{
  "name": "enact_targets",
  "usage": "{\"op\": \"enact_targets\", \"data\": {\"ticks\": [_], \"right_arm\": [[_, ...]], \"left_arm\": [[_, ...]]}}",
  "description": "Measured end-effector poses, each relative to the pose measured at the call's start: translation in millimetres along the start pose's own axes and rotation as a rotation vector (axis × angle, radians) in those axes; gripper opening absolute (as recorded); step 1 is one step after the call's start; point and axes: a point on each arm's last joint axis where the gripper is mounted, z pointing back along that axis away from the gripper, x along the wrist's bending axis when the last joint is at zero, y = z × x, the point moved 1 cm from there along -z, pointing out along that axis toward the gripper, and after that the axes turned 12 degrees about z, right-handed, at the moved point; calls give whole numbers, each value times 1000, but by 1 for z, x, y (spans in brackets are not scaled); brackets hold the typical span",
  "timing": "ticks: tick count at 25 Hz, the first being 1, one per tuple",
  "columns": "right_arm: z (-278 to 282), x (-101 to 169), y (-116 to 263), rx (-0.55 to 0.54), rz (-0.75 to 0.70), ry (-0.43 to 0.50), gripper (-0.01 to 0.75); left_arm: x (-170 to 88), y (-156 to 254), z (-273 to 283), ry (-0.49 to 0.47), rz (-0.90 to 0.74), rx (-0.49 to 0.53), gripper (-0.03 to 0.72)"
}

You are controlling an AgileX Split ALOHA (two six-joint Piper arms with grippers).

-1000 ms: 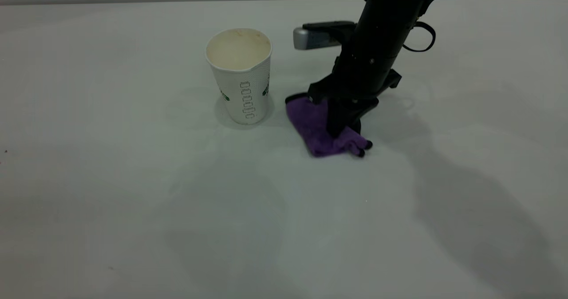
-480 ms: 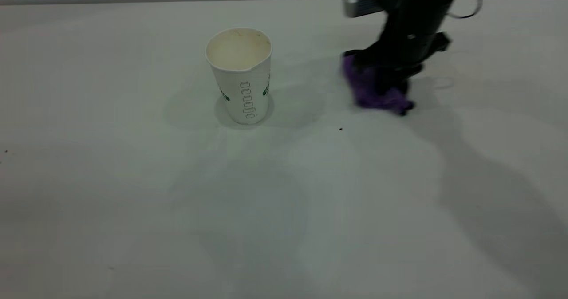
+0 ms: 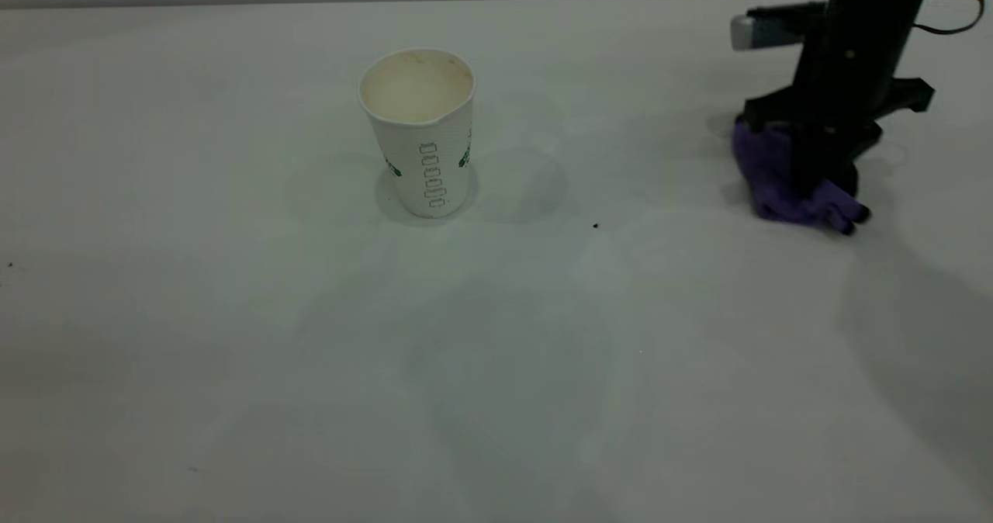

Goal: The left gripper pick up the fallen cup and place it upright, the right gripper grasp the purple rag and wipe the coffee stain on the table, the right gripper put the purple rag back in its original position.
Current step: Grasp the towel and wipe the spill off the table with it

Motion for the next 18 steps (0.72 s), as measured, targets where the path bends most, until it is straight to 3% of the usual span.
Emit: {"op": "enact_targets", "data": {"ticks": [4,9,12,18], "right_arm": [[-3,7,4,37,28,-81,67],[-3,9,5,36,19,-105,108],[-3,10,5,40,12,-116,198],[1,14,11,128,14,-166,463]], "left_arm": [[0,0,0,0,0,0,438],[0,0,0,0,0,0,438],[0,0,0,0,0,0,438],[0,0,0,0,0,0,438]]}}
